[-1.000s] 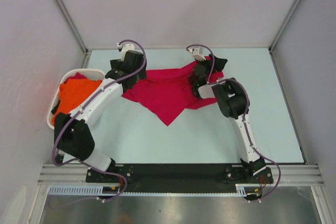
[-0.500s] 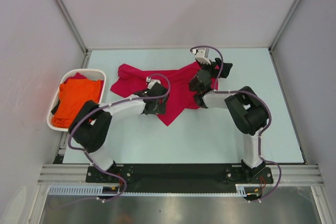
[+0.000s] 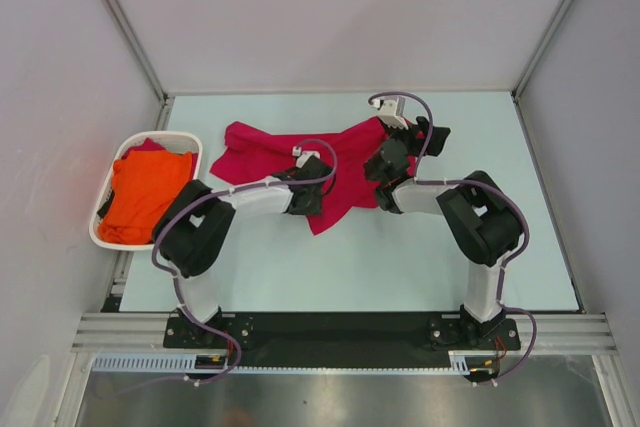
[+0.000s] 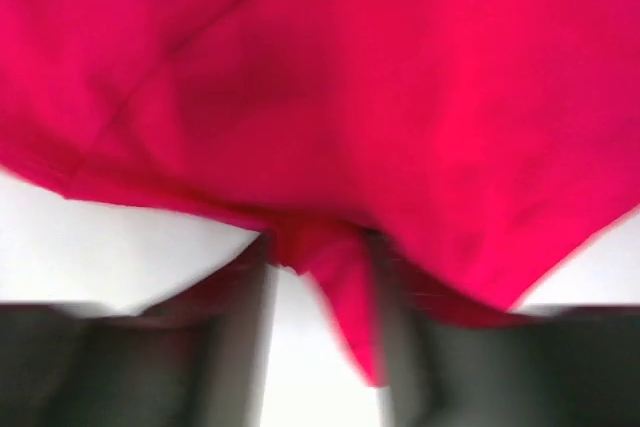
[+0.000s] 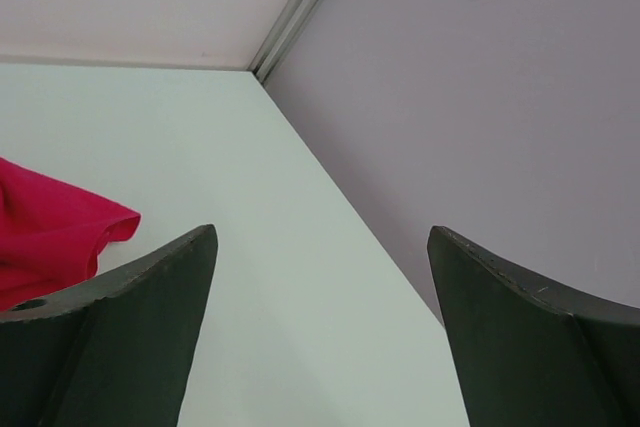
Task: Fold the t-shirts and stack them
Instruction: Flatten out the tshirt
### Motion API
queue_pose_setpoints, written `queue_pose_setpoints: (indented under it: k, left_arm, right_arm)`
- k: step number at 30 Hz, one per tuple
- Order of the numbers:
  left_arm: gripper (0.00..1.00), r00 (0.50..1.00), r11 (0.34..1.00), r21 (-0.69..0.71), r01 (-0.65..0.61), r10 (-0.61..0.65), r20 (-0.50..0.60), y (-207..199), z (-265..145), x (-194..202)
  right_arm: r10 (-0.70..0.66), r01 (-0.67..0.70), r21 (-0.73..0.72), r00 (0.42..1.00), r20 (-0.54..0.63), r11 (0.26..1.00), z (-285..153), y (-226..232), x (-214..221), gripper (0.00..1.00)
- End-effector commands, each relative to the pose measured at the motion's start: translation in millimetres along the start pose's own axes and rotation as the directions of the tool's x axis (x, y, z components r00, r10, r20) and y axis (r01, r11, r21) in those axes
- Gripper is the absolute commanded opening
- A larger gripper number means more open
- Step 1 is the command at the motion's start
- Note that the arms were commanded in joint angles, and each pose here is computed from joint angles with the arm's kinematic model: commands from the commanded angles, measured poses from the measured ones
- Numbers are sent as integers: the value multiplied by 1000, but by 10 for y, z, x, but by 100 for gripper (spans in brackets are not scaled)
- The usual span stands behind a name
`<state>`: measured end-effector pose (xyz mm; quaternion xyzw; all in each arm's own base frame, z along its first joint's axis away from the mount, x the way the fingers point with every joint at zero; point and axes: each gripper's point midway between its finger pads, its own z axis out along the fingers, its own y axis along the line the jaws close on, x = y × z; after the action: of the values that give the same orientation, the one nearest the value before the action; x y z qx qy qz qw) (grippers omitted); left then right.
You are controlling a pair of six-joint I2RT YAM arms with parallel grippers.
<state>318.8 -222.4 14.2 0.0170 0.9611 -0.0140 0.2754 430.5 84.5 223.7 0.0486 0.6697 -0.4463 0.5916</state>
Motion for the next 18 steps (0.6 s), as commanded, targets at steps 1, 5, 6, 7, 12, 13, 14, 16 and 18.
queue_pose_setpoints:
  k: [1,5,6,7,12,13,14,16,18]
  left_arm:
    - [26,998,1000,16,-19,20,-60,-195,263,185]
    - [0,1000,999,-35,-12,12,-15,-124,173,32]
    - [0,1000,999,-51,-8,9,4,-80,116,-23]
    - [0,998,997,-76,5,0,66,-15,-29,-196]
    - [0,974,984,-171,56,-17,225,301,-605,-657]
    - [0,961,983,-159,87,-41,272,360,-787,-798]
    - [0,953,979,-175,102,-45,300,433,-889,-870]
    - [0,922,976,-155,153,-84,377,533,-1169,-1104]
    - [0,896,972,-163,172,-86,436,618,-1368,-1318]
  right_arm:
    - [107,-107,41,994,-3,993,26,-216,-86,92]
    - [93,-92,54,995,-21,994,55,-208,13,91]
    - [96,-95,56,995,-23,994,59,-204,26,91]
    - [89,-88,54,996,-25,995,60,-189,57,91]
    - [61,-58,55,997,-46,997,41,-85,192,91]
    - [58,-55,53,997,-47,997,33,-63,217,91]
    - [52,-49,54,997,-53,997,27,-52,249,92]
    - [51,-48,52,997,-56,997,22,-16,295,92]
    - [53,-50,50,997,-55,997,30,1,326,93]
